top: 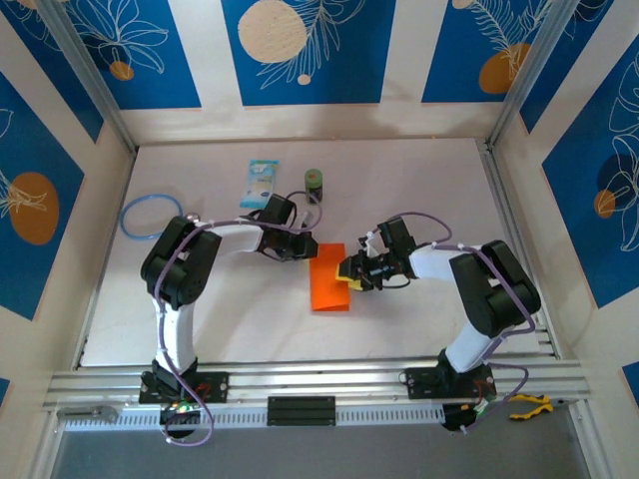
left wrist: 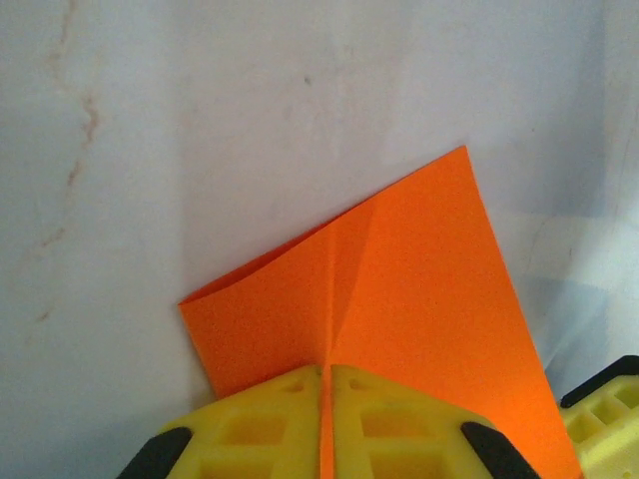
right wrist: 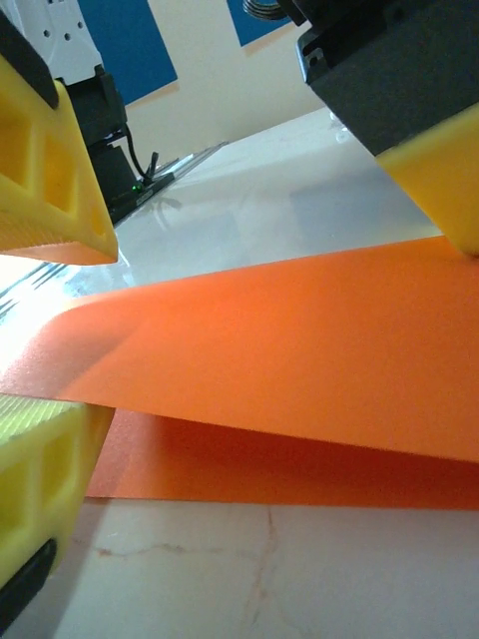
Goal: Fold a paper plane with a square sheet of paper (pick it up from the middle)
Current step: Fold the triangle a second time at the center of the table.
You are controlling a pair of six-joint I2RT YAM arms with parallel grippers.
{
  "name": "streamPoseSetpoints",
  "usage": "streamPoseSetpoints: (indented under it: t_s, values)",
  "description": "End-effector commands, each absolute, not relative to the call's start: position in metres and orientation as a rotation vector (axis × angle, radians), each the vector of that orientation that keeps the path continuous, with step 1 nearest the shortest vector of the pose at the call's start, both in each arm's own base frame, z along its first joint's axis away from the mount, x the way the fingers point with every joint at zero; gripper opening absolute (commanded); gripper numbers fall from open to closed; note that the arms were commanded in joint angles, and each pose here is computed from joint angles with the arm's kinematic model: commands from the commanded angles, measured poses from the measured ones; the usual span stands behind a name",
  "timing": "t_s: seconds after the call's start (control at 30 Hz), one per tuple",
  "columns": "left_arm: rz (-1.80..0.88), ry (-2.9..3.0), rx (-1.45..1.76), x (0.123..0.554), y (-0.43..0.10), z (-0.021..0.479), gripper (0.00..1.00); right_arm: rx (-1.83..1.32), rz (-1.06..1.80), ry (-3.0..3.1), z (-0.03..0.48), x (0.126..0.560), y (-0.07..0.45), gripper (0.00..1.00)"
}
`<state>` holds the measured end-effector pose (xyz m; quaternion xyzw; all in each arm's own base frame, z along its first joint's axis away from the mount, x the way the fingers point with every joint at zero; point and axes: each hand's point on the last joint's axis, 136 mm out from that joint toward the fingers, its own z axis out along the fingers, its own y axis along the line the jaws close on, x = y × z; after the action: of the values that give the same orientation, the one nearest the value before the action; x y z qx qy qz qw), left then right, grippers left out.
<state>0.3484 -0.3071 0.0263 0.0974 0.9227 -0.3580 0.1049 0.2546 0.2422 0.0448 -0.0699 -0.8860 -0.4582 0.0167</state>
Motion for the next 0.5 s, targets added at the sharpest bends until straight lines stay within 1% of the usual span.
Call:
streamPoseSetpoints:
  t_s: [0.0, 0.07, 0.2, 0.33, 0.47]
  values:
    - [-1.055, 2.693, 0.327, 0.357, -0.308, 0.033, 0.14, -0.217, -1.472, -2.722, 0.048, 0.259, 0.245, 0.33]
    - [-1.065, 2.673, 0.333, 0.359, -0.31, 0.04, 0.15, -0.24, -1.457, -2.722, 0.044, 0.26, 0.244, 0.29]
    - [-1.084, 2.623, 0.346, 0.362, -0.313, 0.06, 0.21, -0.277, -1.441, -2.723, 0.037, 0.26, 0.241, 0.23]
    - [-1.095, 2.58, 0.353, 0.359, -0.312, 0.081, 0.32, -0.305, -1.397, -2.734, 0.029, 0.259, 0.238, 0.17]
    - [-1.095, 2.52, 0.351, 0.354, -0.306, 0.104, 0.41, -0.327, -1.363, -2.752, 0.023, 0.259, 0.237, 0.14]
